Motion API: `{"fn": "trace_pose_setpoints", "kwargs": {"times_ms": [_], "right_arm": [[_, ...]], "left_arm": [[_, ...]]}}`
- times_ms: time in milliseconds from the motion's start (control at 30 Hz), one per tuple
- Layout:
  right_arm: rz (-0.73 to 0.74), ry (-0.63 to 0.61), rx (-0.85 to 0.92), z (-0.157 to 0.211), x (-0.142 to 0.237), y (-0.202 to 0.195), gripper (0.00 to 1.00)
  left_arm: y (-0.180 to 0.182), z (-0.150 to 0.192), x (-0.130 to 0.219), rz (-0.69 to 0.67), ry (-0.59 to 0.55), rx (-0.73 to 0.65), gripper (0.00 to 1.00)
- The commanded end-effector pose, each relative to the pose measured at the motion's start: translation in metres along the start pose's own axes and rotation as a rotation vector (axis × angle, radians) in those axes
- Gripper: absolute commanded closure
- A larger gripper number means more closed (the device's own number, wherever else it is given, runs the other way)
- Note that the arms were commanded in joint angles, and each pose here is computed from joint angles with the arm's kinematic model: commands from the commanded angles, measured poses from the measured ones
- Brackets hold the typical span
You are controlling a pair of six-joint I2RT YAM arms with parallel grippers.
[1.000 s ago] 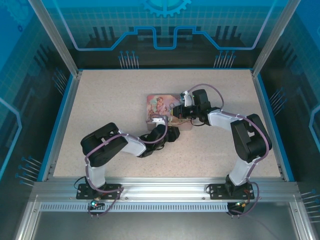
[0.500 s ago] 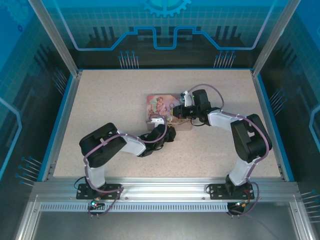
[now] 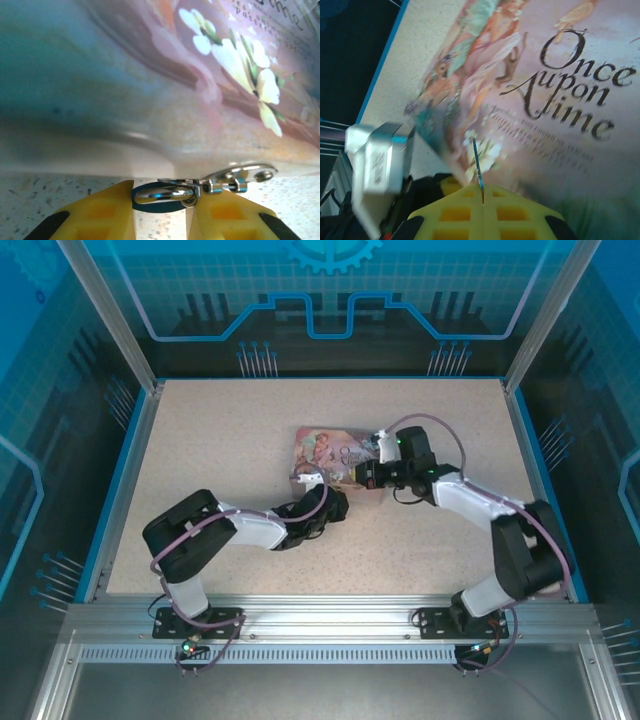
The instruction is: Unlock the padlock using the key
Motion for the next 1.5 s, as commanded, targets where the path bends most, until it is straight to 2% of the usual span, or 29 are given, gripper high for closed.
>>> {"fn": "trace_pose_setpoints", "kwargs": {"times_ms": [0,267,433,567,867,1467], "right_arm": [[0.023,0.044,0.036,0.022,0.026,0.004,1.0],[-0.047,0.085,0.01,0.091,0.054,0.009,1.0],[-0.068,0.086,0.014,0.108,0.054,0.006,1.0],[-0.065,0.067,0.055,0.107,0.049,0.002,1.0],[-0.078,0.022,0.135,0.089,0.031,-0.006,1.0],[-0.008,-0.041,0.26,0.063,0.023,-0.016,1.0]], "left_arm": [[-0.034,-0.021,0.014,0.066,0.003,0.097,0.79],[-0.052,-0.024,0.018,0.139,0.132,0.254,0.86],[-0.063,-0.025,0.019,0.182,0.207,0.31,0.88],[-0.07,-0.029,0.02,0.219,0.26,0.361,0.9],[-0.083,-0.038,0.03,0.263,0.303,0.394,0.91],[-0.092,-0.046,0.04,0.274,0.318,0.402,0.94]]}}
Point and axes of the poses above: each hand's point on the last joint's axis, 136 mm out from that joint toward the fingers, its own x axis back along the fingers, its own y axis along the line the jaws close on, z = x × y, the point moved 5 cm from there along x, back along the fingers, and after that the axes turned 6 degrees about x, right-handed, at the moved point
